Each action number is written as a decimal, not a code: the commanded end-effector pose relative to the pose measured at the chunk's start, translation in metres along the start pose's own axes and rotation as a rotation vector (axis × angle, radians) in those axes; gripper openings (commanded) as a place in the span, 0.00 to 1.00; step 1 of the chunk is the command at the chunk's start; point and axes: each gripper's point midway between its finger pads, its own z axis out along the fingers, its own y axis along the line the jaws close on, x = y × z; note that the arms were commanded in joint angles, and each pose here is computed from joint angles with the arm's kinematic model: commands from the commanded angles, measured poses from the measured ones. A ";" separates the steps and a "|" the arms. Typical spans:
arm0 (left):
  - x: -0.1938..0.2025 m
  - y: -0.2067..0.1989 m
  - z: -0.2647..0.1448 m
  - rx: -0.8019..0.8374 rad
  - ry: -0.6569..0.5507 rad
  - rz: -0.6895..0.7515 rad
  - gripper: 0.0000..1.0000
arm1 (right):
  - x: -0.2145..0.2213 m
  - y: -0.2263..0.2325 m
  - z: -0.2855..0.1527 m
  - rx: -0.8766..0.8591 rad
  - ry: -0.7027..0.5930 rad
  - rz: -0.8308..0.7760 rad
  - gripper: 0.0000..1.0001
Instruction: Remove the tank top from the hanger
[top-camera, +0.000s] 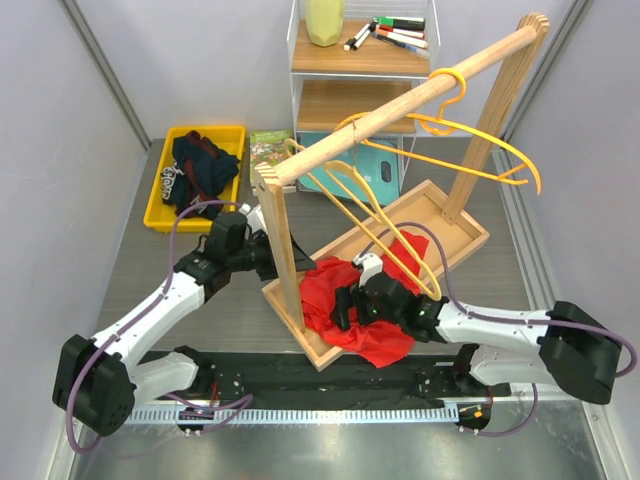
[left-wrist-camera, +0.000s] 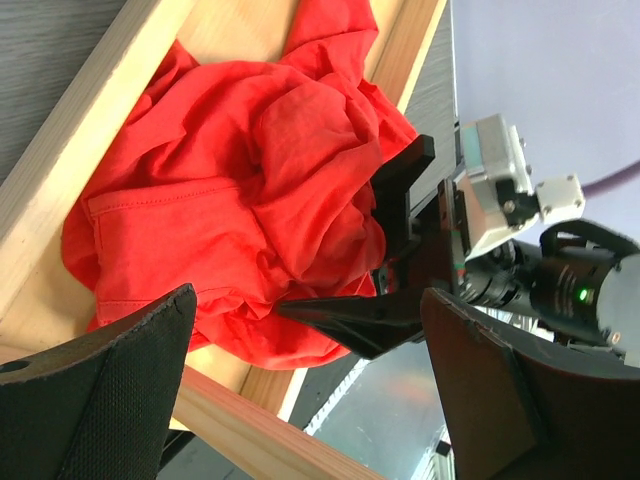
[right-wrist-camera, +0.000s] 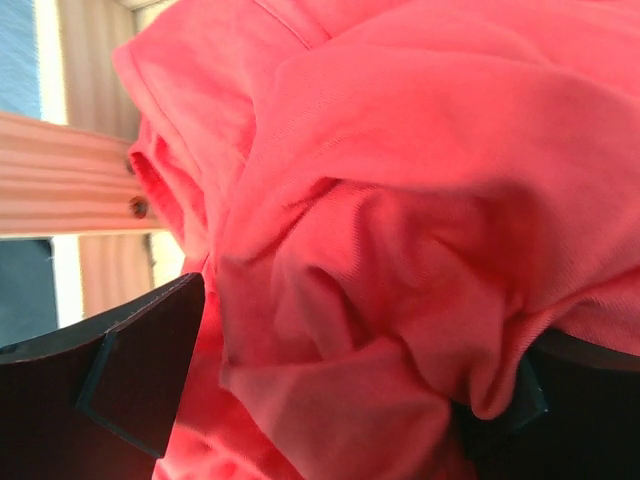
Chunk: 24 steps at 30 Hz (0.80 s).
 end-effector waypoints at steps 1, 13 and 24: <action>-0.003 -0.004 0.000 0.017 -0.021 0.006 0.93 | 0.004 -0.013 0.015 0.166 -0.055 -0.026 1.00; 0.001 -0.008 0.000 0.050 -0.002 0.005 0.96 | -0.022 0.012 0.033 0.113 -0.235 0.084 0.09; 0.024 -0.024 0.023 0.209 0.183 0.000 1.00 | -0.054 0.034 0.001 -0.159 -0.363 0.152 0.01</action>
